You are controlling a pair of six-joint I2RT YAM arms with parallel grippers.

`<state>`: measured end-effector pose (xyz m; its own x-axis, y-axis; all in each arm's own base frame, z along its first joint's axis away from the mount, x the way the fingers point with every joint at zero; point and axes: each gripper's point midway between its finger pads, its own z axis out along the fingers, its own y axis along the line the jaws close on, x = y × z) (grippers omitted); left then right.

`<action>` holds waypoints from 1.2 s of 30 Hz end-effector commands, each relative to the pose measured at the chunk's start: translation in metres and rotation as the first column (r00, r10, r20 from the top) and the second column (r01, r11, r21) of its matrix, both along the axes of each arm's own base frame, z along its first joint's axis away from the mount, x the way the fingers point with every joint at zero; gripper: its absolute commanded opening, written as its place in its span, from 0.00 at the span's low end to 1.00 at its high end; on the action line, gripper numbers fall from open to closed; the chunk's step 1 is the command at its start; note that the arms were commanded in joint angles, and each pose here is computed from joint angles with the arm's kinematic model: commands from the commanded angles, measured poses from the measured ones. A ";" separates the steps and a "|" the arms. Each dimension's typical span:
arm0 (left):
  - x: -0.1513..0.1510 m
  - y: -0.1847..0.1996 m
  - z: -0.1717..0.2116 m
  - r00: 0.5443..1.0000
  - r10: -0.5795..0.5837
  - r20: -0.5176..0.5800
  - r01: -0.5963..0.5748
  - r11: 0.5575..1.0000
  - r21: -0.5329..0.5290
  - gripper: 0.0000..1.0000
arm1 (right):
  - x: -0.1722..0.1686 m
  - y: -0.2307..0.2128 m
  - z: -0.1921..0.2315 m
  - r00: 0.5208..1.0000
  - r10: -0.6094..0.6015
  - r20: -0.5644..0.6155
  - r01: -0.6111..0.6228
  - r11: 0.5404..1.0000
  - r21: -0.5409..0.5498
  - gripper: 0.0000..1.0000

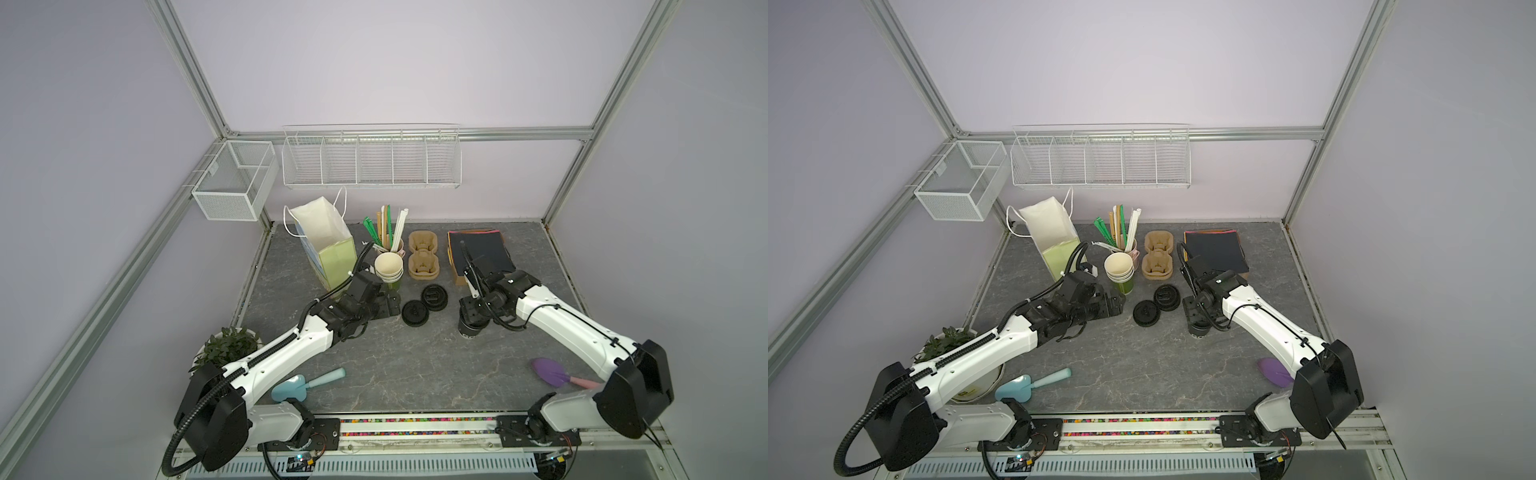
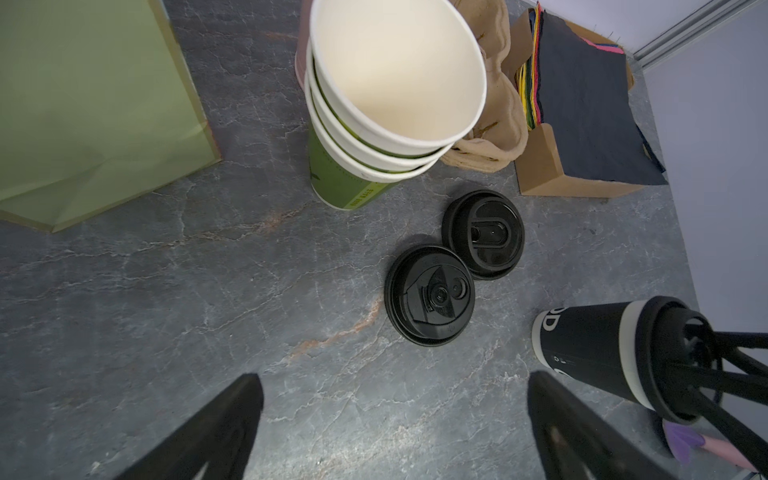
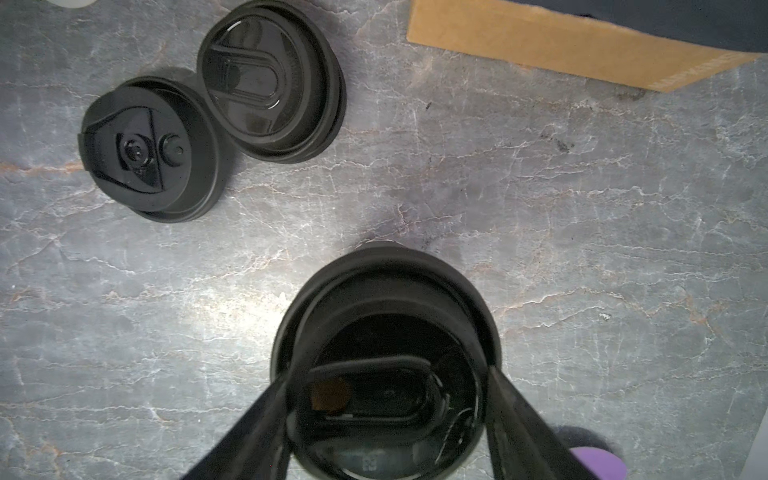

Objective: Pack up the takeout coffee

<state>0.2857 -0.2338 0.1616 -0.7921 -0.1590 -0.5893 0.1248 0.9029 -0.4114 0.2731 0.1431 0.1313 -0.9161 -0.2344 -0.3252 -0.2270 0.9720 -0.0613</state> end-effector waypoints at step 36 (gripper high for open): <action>0.000 -0.109 -0.005 0.967 -0.236 -0.092 0.227 0.969 -0.093 0.99 | -0.062 0.012 -0.066 0.923 0.086 -0.375 -0.079 0.996 0.034 0.67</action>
